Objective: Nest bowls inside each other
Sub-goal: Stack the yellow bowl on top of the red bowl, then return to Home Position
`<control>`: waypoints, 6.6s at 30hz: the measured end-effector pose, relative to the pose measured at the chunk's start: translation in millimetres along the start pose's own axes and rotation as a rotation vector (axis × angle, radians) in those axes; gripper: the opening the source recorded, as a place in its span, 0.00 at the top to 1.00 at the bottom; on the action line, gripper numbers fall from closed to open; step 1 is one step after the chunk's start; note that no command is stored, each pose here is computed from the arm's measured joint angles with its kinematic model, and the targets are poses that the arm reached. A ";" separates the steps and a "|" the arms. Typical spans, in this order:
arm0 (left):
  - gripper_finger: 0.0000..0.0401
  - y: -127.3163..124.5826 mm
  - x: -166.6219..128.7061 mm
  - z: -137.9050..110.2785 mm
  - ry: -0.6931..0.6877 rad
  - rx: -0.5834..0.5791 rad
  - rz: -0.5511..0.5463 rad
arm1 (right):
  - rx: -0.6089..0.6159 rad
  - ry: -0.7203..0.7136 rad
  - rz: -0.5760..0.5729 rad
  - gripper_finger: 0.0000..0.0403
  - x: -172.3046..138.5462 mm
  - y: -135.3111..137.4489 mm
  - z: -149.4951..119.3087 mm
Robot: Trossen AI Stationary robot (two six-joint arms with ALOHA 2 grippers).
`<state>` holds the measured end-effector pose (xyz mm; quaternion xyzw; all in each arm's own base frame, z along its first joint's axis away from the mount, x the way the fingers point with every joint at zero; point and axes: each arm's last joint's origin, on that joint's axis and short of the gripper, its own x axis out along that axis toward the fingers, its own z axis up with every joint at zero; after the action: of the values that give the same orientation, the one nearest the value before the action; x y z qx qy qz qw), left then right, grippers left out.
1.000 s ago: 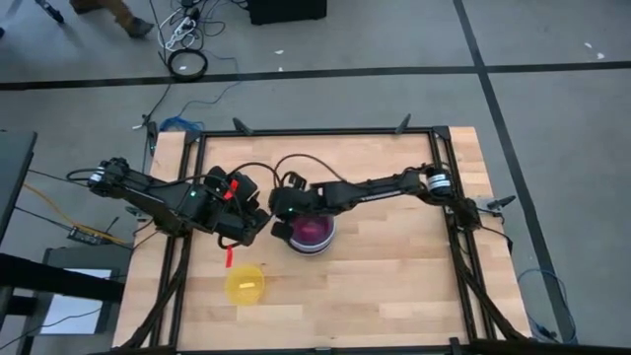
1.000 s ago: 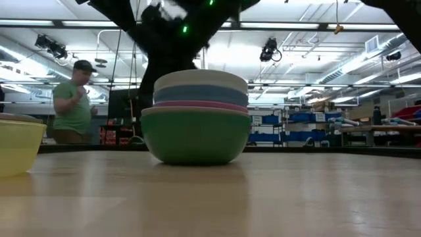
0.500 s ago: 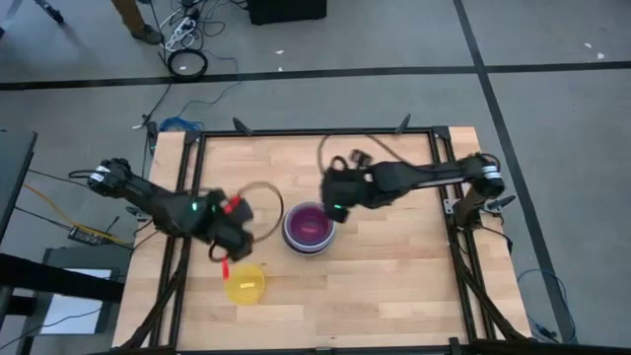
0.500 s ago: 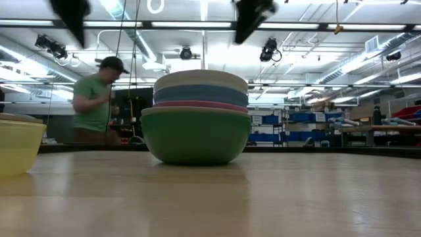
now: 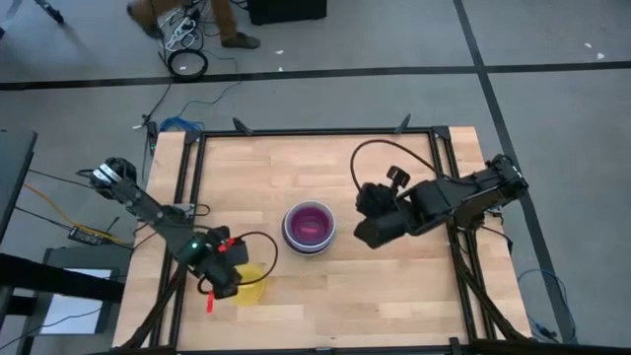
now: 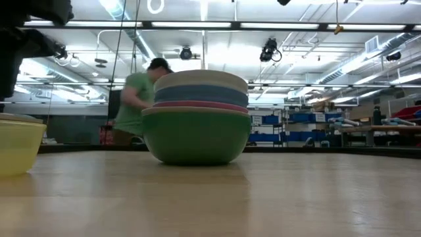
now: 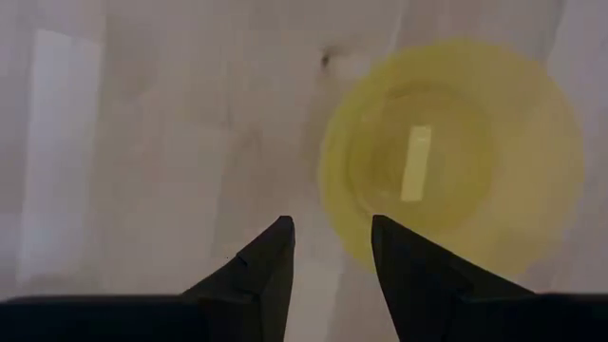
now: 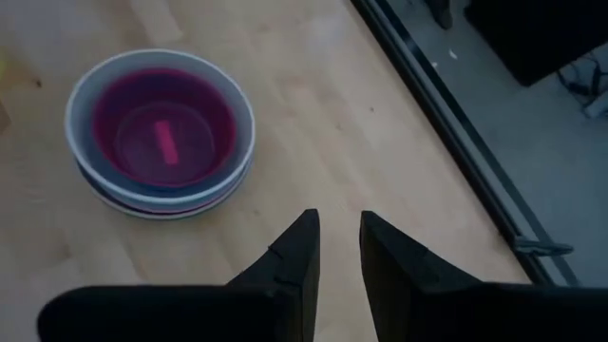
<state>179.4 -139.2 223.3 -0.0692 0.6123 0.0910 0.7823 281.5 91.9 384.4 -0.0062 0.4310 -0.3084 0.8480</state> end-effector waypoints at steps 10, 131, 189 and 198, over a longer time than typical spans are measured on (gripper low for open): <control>0.62 -2.2 21.6 -8.5 0.001 -0.073 -0.069 | 0.002 -0.004 0.006 0.84 -1.3 1.6 -0.8; 0.66 151.6 -186.4 107.5 -1.400 0.150 -0.133 | -0.324 -0.854 0.733 0.84 -34.7 -72.9 78.1; 0.66 145.8 59.8 -29.9 -1.243 0.121 -0.145 | 0.003 -1.003 0.755 0.84 118.4 -98.1 -235.2; 0.66 145.9 59.8 -29.9 -1.243 0.120 -0.145 | -0.001 -1.005 0.753 0.84 118.5 -98.1 -235.3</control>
<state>132.0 -0.3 158.6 -0.0008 0.0408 0.0264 0.9988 109.7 9.9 177.5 0.0013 -0.0474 0.0524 0.9975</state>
